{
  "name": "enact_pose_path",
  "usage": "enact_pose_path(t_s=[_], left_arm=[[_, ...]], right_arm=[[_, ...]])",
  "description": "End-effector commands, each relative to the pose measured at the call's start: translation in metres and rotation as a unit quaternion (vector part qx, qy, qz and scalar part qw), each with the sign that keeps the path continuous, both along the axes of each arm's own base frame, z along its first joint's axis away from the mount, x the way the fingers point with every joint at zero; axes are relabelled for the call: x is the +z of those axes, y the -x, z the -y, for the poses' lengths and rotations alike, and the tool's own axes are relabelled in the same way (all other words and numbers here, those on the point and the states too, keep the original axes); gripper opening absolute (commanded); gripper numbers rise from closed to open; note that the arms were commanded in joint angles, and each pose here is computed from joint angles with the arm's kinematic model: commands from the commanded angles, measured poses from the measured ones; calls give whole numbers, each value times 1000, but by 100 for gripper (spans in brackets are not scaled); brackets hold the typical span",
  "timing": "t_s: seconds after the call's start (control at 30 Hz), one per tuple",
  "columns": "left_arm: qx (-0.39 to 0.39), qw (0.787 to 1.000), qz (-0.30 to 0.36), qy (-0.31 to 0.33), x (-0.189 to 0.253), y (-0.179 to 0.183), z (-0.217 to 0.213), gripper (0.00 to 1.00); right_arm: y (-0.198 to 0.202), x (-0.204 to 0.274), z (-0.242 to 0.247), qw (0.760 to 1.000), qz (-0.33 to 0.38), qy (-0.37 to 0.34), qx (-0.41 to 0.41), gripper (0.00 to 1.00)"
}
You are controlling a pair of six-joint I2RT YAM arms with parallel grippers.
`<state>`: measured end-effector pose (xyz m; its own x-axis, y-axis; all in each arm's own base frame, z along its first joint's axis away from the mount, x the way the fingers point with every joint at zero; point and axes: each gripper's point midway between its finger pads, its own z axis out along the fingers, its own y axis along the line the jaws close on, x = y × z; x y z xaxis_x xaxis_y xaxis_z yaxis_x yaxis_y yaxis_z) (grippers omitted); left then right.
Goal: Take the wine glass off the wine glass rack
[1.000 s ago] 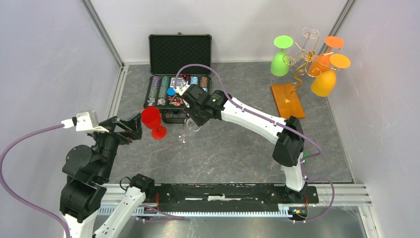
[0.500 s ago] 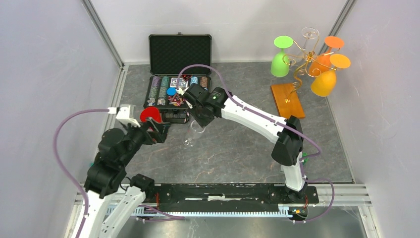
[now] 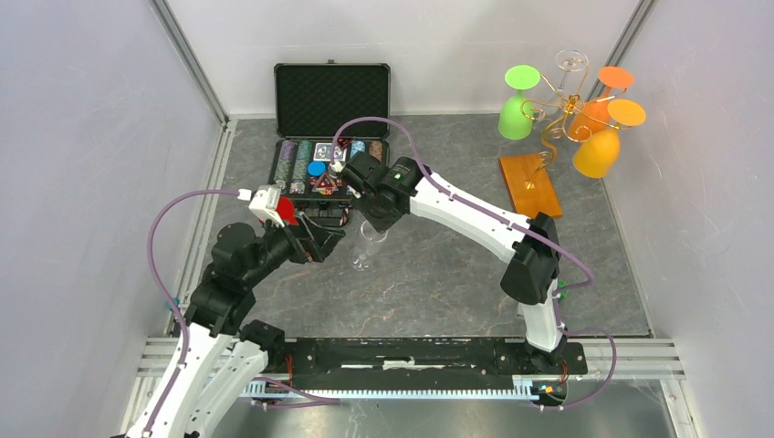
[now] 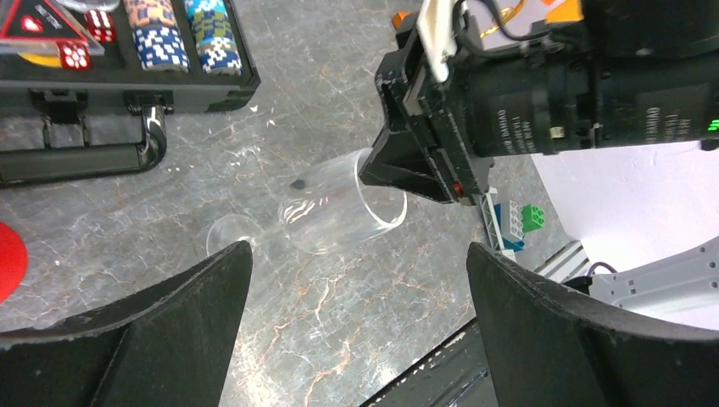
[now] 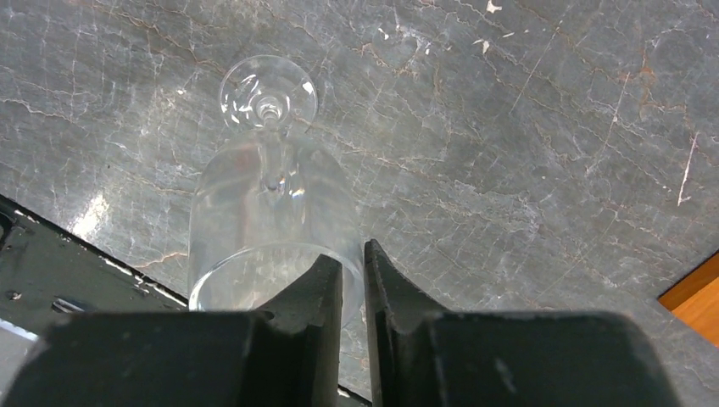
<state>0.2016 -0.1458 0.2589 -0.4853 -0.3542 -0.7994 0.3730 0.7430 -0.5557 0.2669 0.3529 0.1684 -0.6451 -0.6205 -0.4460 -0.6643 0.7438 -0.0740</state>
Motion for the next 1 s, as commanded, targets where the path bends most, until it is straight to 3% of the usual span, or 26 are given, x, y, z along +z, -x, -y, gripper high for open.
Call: enact_pose_path(t_s=[0.0, 0.17, 0.47, 0.97], left_arm=[[-22, 999, -4, 39, 2, -5, 14, 100], [-17, 999, -17, 33, -8, -10, 15, 100], [-7, 998, -45, 33, -24, -23, 19, 99], [8, 997, -77, -14, -28, -49, 19, 69]], right_arm=[[-11, 19, -9, 999, 30, -32, -6, 22], [-12, 25, -21, 998, 30, -60, -5, 30], [-13, 45, -32, 993, 41, -108, 0, 34], [-4, 105, -3, 974, 125, -187, -2, 45]])
